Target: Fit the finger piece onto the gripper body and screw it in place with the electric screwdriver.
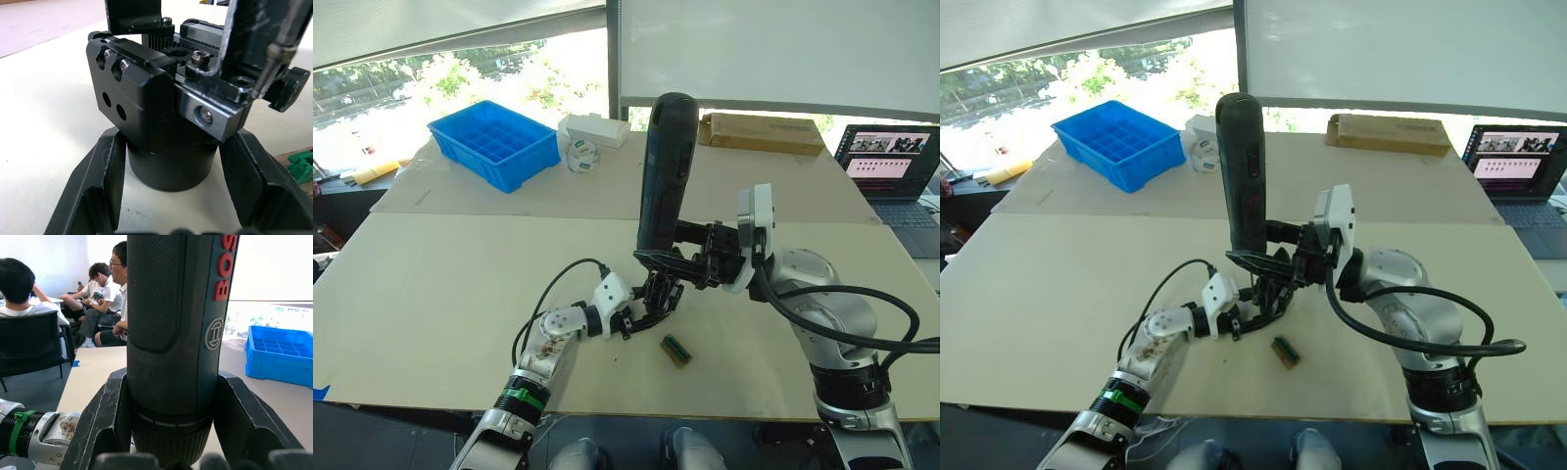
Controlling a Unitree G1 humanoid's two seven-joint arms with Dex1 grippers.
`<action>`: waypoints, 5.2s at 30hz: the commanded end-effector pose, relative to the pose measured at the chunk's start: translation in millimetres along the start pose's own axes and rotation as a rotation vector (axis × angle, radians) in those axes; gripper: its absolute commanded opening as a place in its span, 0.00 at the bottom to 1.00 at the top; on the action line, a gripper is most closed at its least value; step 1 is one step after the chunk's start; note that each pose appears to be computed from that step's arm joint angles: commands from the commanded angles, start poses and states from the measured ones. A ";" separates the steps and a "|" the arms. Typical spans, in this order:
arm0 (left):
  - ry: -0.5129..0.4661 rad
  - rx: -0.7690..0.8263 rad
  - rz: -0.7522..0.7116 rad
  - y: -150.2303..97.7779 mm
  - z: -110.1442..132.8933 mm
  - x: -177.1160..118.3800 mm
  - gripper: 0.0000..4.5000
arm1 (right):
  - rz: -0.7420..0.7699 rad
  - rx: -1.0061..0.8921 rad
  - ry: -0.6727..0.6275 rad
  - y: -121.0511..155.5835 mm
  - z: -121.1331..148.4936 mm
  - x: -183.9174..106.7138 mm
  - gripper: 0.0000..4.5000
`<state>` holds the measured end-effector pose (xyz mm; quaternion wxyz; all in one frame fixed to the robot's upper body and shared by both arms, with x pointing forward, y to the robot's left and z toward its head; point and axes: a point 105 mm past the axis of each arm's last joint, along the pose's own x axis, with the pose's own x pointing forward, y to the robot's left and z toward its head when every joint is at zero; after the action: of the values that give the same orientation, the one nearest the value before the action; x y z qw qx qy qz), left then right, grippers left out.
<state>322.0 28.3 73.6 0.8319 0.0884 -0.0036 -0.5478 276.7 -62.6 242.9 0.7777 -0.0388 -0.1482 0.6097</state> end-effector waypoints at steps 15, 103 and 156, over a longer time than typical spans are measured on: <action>0.076 -0.055 -0.032 -11.0 -22.5 -0.7 0.51 | 0.010 -0.106 -0.055 -0.3 22.2 -1.8 0.42; 0.090 -0.062 -0.025 -7.5 -25.9 -2.3 0.51 | -0.159 -0.020 0.170 -7.1 -51.4 1.0 0.42; 0.073 -0.046 -0.034 -6.4 -20.6 -1.0 0.51 | -0.350 0.073 0.293 -26.4 -82.2 -39.8 0.42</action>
<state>324.3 27.4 64.3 0.8317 0.0861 0.0172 -0.5482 291.5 -66.9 213.7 0.8436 -0.0369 -0.1165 0.5228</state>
